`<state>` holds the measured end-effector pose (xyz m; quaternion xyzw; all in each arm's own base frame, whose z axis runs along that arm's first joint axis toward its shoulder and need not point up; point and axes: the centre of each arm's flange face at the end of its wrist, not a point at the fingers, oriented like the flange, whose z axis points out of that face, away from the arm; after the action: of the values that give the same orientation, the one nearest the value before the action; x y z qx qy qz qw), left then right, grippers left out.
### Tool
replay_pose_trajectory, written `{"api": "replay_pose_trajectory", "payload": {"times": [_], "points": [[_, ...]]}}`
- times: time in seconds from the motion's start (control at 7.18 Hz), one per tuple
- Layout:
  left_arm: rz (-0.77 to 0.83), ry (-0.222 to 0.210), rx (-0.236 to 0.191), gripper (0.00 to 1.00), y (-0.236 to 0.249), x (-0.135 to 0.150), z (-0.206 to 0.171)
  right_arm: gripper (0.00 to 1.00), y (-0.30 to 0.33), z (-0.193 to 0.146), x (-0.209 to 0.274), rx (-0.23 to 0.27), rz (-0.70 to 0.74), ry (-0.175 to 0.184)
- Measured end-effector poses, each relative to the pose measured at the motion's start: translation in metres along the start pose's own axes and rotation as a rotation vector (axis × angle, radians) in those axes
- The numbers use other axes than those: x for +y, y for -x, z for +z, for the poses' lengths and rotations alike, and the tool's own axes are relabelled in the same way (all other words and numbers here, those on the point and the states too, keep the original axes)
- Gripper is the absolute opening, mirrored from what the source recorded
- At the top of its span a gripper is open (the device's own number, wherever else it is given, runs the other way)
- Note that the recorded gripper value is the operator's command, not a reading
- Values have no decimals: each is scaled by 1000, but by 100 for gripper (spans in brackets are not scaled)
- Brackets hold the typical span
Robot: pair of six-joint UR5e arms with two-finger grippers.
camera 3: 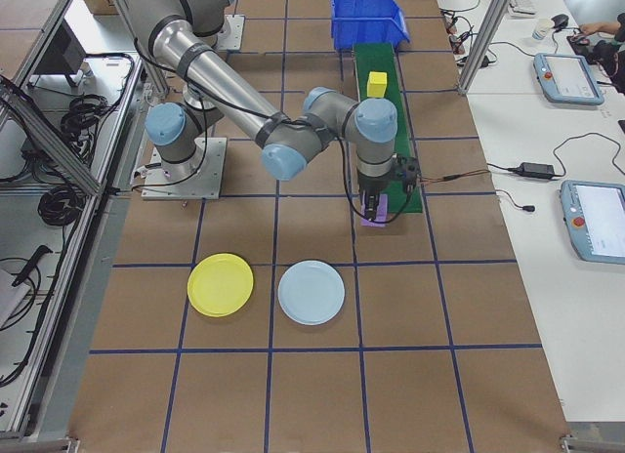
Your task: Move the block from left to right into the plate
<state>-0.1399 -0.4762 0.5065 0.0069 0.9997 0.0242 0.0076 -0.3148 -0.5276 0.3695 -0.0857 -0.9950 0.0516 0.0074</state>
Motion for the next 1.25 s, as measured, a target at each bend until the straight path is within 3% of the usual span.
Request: {"api": "replay_pose_trajectory", "payload": {"times": [0.14,0.42,0.56,0.7,0.98,1.25], "points": [[0,3,0,100,0,-1,1,38,-41,11,26,-15,-12,26],[-1,9,1,100,1,-1,3,38,-101,60,62,-30,-38,43],[-2,9,2,100,0,-1,3,73,-118,84,73,-41,-33,52],[-3,9,2,100,1,-1,3,100,-126,98,78,-52,-26,56],[-4,10,4,100,1,-1,3,100,-133,108,85,-78,-13,68],[-5,11,6,100,1,-1,3,100,-137,94,83,-74,-5,67]]}}
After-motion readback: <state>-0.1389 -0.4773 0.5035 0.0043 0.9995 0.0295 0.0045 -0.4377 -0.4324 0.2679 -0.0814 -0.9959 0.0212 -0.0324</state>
